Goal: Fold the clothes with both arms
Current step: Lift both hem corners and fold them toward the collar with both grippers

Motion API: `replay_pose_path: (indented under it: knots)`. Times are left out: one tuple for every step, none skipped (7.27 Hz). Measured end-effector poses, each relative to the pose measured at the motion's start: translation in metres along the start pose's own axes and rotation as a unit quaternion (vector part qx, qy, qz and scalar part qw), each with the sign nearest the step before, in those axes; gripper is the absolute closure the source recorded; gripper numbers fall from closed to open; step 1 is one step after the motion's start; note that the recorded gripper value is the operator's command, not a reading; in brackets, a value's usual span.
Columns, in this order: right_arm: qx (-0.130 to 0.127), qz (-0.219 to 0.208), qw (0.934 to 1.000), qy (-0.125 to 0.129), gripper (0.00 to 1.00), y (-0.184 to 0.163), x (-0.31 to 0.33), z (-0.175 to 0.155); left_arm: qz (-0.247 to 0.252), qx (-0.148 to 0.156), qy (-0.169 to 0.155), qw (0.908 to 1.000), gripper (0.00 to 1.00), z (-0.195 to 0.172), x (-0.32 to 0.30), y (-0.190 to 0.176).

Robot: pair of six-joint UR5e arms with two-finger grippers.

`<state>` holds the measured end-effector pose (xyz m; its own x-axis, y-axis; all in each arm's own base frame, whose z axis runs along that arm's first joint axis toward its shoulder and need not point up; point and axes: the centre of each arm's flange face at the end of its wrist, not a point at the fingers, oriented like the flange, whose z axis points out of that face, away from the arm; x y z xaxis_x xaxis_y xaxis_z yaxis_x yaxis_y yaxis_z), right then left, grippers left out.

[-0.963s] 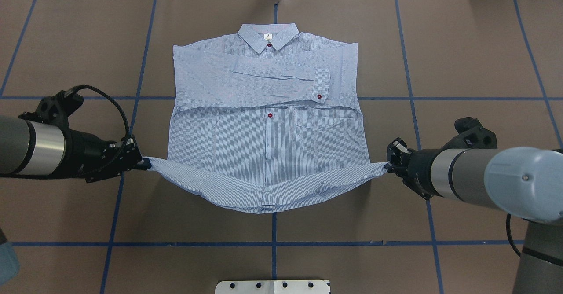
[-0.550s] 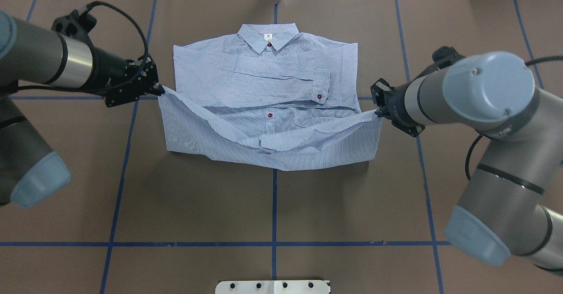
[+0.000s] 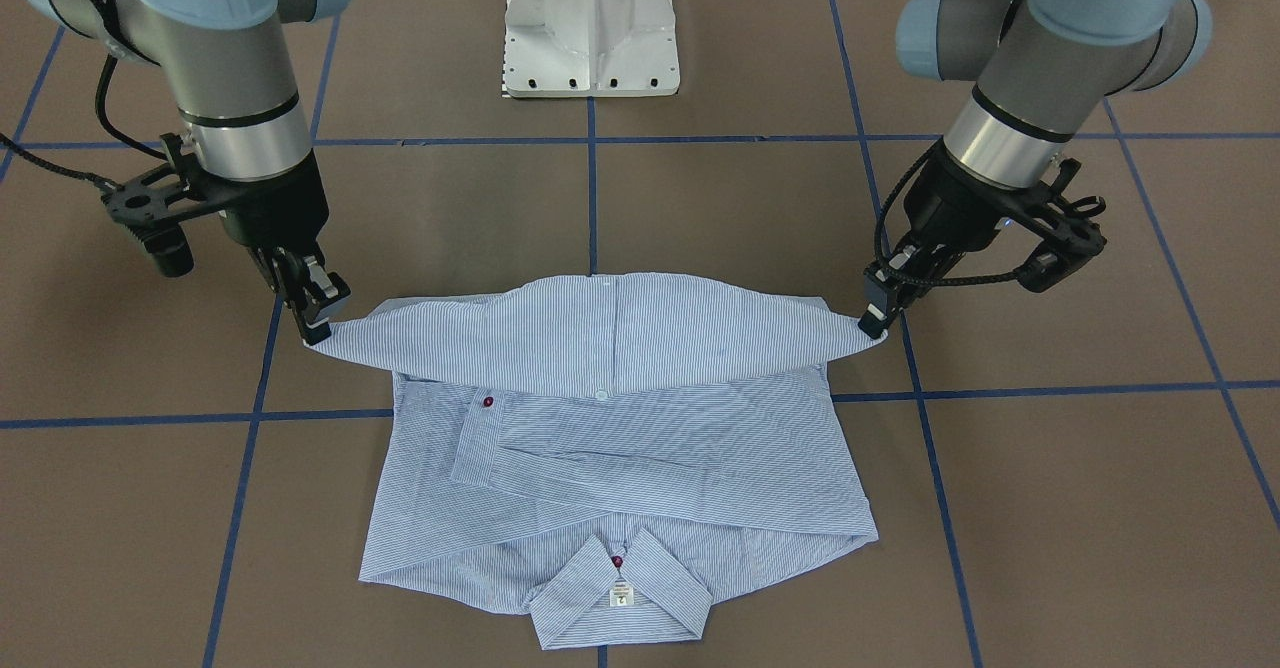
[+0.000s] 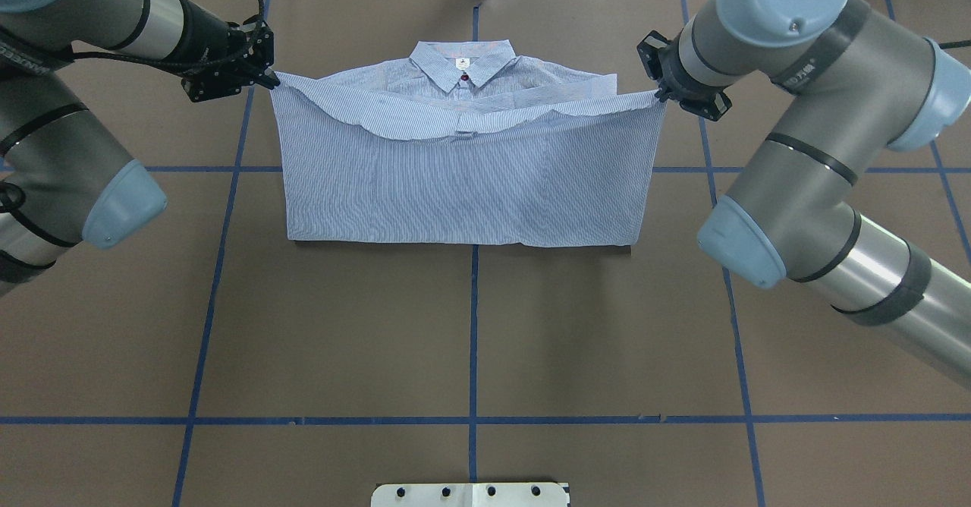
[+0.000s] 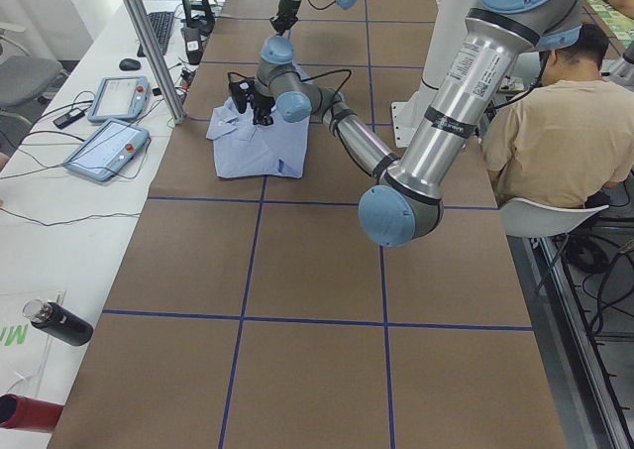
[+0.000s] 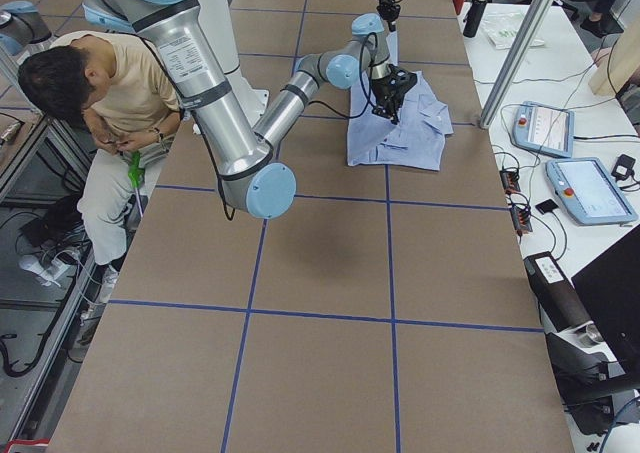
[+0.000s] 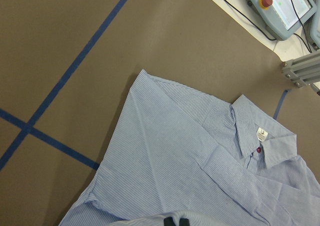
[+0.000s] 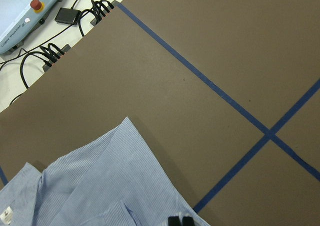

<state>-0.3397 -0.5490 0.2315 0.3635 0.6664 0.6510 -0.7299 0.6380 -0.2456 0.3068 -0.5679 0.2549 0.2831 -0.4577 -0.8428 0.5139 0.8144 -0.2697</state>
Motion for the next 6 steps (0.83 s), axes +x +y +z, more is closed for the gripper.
replay_pose_path:
  knots:
    - [0.006, -0.006, 0.9999, 0.007, 1.0, -0.009, -0.013, 0.008, 0.001, 0.002, 0.003, 1.0, 1.0, 0.01, -0.001, -0.008]
    - [0.007, -0.01, 0.9999, 0.01, 1.0, -0.013, -0.03, 0.022, 0.002, 0.003, 0.005, 1.0, 1.0, 0.019, -0.004, -0.013]
    - [0.004, -0.013, 0.9999, 0.004, 1.0, -0.016, -0.047, 0.047, 0.003, 0.003, 0.006, 1.0, 1.0, 0.028, -0.007, -0.018]
    - [0.001, -0.016, 0.9999, -0.007, 1.0, -0.02, -0.054, 0.076, 0.004, 0.004, 0.009, 0.9999, 1.0, 0.038, -0.007, -0.023]
    - [-0.001, -0.018, 0.9998, -0.013, 1.0, -0.023, -0.056, 0.096, 0.005, 0.005, 0.011, 0.9999, 1.0, 0.049, -0.006, -0.029]
    - [-0.001, -0.019, 0.9997, -0.014, 1.0, -0.025, -0.056, 0.106, 0.006, 0.005, 0.014, 0.9999, 1.0, 0.063, -0.006, -0.036]
